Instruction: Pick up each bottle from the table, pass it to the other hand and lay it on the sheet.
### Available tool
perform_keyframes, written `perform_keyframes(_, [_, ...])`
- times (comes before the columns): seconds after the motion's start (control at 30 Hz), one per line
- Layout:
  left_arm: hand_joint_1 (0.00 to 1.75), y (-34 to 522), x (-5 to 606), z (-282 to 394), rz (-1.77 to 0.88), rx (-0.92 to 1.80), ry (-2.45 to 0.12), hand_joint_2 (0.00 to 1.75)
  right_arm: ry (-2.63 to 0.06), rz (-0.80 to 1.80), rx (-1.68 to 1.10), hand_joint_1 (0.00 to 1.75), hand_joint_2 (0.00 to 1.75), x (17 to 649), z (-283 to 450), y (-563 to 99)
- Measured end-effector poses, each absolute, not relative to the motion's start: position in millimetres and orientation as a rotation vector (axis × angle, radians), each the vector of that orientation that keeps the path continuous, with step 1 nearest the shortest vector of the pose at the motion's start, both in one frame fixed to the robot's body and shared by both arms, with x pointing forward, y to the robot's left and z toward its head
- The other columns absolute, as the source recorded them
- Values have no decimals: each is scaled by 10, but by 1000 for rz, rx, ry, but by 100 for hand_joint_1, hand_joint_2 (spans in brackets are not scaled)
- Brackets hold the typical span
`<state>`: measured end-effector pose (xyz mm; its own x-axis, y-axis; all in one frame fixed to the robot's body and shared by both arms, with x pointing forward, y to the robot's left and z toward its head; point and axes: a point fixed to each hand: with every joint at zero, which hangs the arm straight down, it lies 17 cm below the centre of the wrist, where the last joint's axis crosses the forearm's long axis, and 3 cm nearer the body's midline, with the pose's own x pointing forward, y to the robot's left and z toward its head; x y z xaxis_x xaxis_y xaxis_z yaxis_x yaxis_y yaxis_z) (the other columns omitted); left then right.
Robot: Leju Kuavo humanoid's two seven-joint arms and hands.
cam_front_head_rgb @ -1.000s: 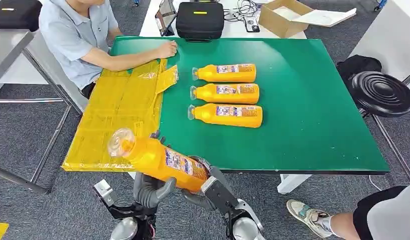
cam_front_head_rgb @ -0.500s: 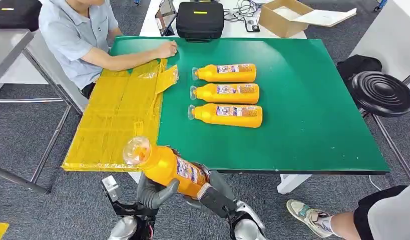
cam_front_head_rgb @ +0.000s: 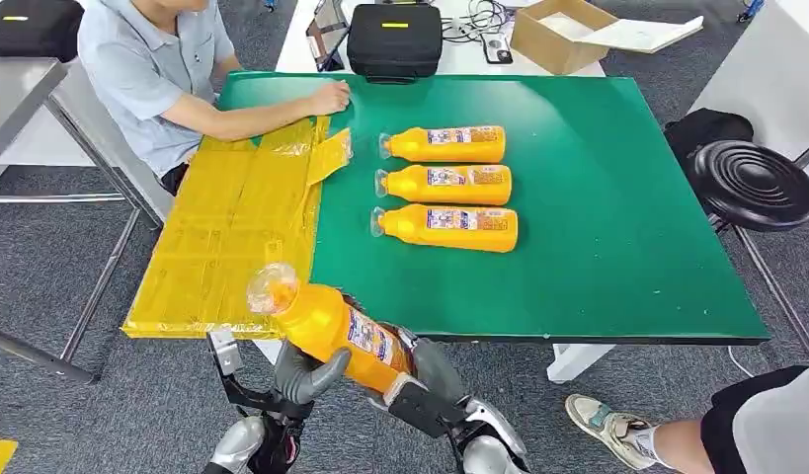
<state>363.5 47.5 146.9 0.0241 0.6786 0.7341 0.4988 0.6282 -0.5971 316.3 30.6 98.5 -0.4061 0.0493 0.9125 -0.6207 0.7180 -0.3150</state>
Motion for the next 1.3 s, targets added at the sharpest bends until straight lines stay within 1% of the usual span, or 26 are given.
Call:
perform_keyframes(0.03, [175,465,3636,1466,172,-988,-1627,175,-1857,787,445,166,175,3163,984,306])
perform_keyframes(0.07, [175,459,3638,1463,167,-986,-1627,175,-1857,787,444,147,175,3164,984,305])
perform_keyframes(0.1, [175,449,3637,1452,162,-985,-1621,175,-1858,791,443,24,175,3163,982,307])
perform_keyframes(0.13, [175,440,3635,1451,160,-993,-1614,175,-1857,792,442,0,175,3162,979,306])
perform_keyframes(0.17, [175,434,3637,1455,162,-1005,-1605,175,-1858,793,442,0,175,3160,980,307])
perform_keyframes(0.2, [175,427,3646,1464,164,-1023,-1595,175,-1863,797,445,0,0,3150,985,313])
perform_keyframes(0.37, [175,480,3752,1548,227,-1075,-1562,175,-1914,803,468,0,0,3100,1085,341])
perform_keyframes(0.57, [175,518,3962,1635,175,-956,-1604,175,-2049,810,403,0,0,3085,1262,303])
perform_keyframes(0.6, [175,519,3972,1647,173,-954,-1607,175,-2053,809,401,0,175,3085,1271,302])
perform_keyframes(0.67, [175,519,4005,1691,164,-946,-1623,175,-2064,794,396,0,175,3095,1306,295])
perform_keyframes(0.7, [175,514,4023,1714,156,-938,-1632,175,-2073,762,402,0,0,3102,1360,286])
perform_keyframes(0.8, [175,508,4073,1802,162,-964,-1639,175,-2097,698,449,0,0,3063,1513,273])
perform_keyframes(0.93, [175,565,4128,1798,179,-950,-1640,175,-2119,698,415,0,0,3051,1533,264])
perform_keyframes(1.0, [175,630,4196,1746,164,-838,-1677,175,-2123,672,400,0,0,3063,1536,234])
perform_keyframes(1.13, [175,898,4333,1801,93,-487,-1840,175,-2140,604,353,0,0,3070,1570,146])
perform_keyframes(1.2, [175,1040,4357,1877,39,-293,-1925,175,-2177,479,350,0,0,3112,1782,33])
perform_keyframes(1.27, [175,1128,4364,1924,34,-229,-1954,175,-2237,352,332,0,0,3153,2085,-103])
perform_keyframes(1.3, [175,1139,4363,1954,43,-241,-1957,175,-2260,301,314,0,0,3179,2201,-177])
